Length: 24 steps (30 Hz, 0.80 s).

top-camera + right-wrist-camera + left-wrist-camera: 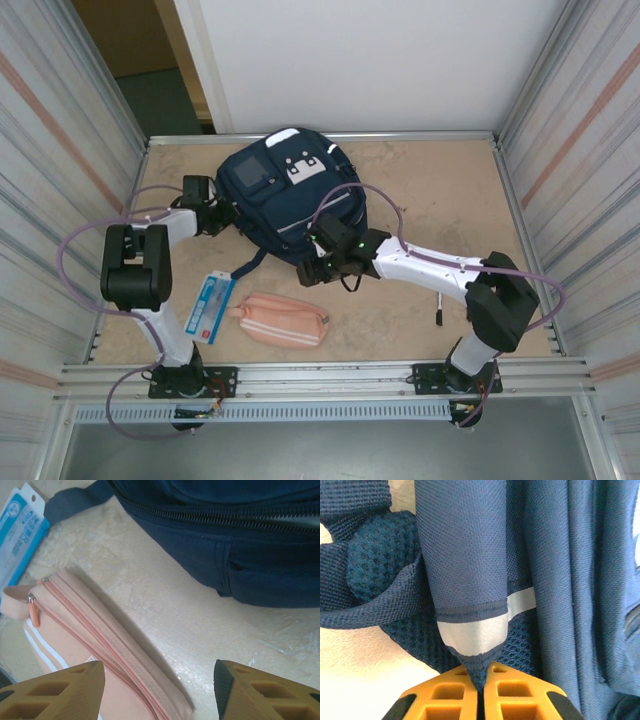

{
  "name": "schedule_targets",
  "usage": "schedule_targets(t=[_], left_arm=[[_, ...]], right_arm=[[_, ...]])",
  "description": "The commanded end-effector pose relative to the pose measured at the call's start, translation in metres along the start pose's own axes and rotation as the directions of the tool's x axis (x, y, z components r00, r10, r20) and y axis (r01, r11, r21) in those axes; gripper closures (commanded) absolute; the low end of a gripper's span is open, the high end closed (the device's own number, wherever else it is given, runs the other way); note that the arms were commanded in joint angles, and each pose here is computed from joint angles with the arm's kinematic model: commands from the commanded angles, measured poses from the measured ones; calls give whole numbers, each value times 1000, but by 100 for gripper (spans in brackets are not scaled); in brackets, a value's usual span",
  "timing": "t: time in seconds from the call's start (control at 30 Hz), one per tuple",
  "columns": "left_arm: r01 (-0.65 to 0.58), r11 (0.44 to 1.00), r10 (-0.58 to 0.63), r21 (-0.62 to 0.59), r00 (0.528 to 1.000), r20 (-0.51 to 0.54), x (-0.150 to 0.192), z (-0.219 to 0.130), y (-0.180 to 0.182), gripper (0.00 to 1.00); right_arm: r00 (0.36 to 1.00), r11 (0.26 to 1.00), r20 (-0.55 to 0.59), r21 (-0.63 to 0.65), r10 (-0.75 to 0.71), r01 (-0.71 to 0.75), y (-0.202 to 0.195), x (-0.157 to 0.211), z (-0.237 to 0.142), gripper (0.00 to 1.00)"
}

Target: Pack the student bag

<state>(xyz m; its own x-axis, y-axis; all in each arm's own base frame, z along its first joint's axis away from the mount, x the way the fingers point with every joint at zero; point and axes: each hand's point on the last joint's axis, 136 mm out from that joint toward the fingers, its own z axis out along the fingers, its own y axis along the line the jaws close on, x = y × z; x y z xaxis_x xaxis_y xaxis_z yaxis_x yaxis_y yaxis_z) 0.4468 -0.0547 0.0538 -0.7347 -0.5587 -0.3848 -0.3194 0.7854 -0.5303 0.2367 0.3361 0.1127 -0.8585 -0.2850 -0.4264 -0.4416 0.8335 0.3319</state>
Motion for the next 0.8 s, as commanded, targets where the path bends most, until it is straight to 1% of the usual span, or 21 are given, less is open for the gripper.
schedule_targets(t=[0.0, 0.13, 0.23, 0.37, 0.4, 0.47, 0.53, 0.57, 0.67, 0.73, 0.77], left_arm=[[-1, 999, 1, 53, 1000, 9, 11, -22, -21, 95], [-78, 993, 83, 87, 995, -56, 54, -47, -54, 96], [-111, 992, 113, 64, 993, -37, 78, -66, -67, 96], [-99, 992, 102, 73, 994, -39, 110, -79, -77, 96], [-80, 993, 85, 82, 995, -53, 118, -79, -79, 96], [2, 996, 9, 86, 992, -124, 137, -77, -80, 97], [63, 991, -39, 118, 980, -196, 154, -75, -85, 97], [74, 989, -45, 130, 976, -214, 159, -75, -87, 97], [104, 986, -75, 131, 976, -204, 164, -80, -88, 97], [147, 981, -121, 125, 973, -196, 164, -90, -90, 96], [146, 980, -118, 136, 975, -190, 165, -93, -93, 96]], right_arm=[[999, 999, 39, 31, 16, -18, -6, -21, 1, 41], [998, 998, 24, -9, 60, -60, -13, -31, 22, 43], [996, 996, 29, 26, 87, -88, -34, -39, 34, 44], [991, 991, 54, 51, 122, -125, -68, -56, 49, 46], [992, 992, 56, 44, 118, -120, -74, -61, 52, 47], [994, 996, 60, -27, 88, -87, -77, -69, 55, 49], [995, 996, 90, -78, 52, -45, -77, -77, 49, 49], [994, 996, 108, -89, 31, -22, -75, -80, 43, 49], [981, 995, 189, -76, -52, 67, -65, -84, 12, 48], [963, 993, 248, -28, -102, 113, -61, -81, -8, 48], [948, 989, 281, 5, -146, 151, -58, -78, -18, 48]])
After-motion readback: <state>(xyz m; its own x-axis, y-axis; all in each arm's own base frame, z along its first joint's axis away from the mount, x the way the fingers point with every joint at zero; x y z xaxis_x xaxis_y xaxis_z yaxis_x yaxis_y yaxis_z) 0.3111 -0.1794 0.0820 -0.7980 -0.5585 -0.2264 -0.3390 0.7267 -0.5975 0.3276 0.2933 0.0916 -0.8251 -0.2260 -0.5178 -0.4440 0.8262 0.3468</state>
